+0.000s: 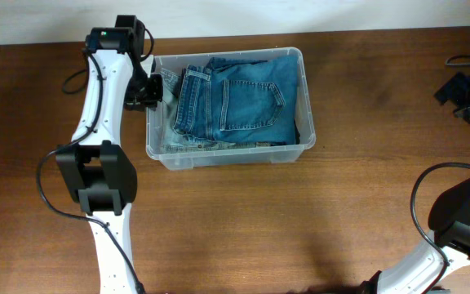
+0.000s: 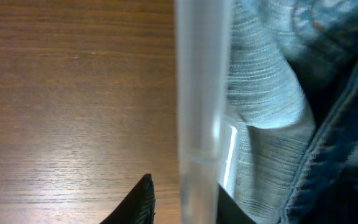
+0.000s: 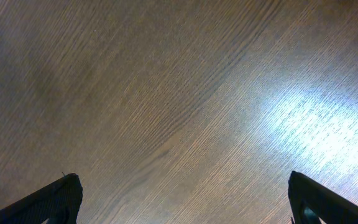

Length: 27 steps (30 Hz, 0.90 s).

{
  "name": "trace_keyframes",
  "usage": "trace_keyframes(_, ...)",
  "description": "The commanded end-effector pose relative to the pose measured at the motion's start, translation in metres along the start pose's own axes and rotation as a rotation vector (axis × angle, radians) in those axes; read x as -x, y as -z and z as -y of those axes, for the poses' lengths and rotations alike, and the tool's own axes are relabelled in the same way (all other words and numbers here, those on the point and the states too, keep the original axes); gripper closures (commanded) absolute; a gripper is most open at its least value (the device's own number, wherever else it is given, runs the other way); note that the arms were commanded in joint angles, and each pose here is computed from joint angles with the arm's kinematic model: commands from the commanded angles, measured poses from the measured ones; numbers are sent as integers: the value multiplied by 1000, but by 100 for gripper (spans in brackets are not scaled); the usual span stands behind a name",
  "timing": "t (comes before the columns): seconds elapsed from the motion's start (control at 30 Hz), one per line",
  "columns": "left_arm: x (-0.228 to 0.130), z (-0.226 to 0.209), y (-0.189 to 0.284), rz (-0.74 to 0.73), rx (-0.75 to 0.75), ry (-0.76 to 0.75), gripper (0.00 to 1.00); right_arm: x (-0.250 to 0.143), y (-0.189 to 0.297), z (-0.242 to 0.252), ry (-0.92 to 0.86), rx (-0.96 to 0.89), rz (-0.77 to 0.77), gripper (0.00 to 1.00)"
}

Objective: Pack container

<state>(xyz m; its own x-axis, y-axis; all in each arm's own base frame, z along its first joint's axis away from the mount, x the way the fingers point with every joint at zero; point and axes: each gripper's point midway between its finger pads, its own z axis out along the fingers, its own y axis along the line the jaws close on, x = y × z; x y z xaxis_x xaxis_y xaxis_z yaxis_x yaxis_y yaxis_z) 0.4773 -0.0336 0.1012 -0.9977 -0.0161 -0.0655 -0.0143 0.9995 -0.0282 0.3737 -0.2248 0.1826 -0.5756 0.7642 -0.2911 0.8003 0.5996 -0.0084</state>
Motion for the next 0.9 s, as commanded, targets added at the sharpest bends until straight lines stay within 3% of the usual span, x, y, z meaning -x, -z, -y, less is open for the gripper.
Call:
trace_keyframes(0.0,5,-10,6,11,26,-4,71,0,-5,2,-4,-17,-7,2)
trace_keyframes(0.07,6,-10,22,30,25,-4,59,0,-5,2,-4,-17,-7,2)
trace_keyframes(0.1,6,-9,30,42,25,-4,46,0,-5,2,-4,-17,-6,2)
trace_keyframes(0.17,6,-9,49,70,22,-5,2,0,-5,2,-4,-17,-7,2)
trace_keyframes(0.37,10,0,111,218,-31,-14,1,0,-5,2,-4,-17,-6,2)
trace_keyframes(0.57,-11,10,187,372,-89,-22,1,0,-5,2,-4,-17,-7,2)
trace_keyframes(0.77,-73,18,254,464,-132,-48,1,0,-5,2,-4,-17,-6,2)
trace_keyframes(0.87,-128,13,278,489,-125,-48,1,0,-5,2,-4,-17,-7,2)
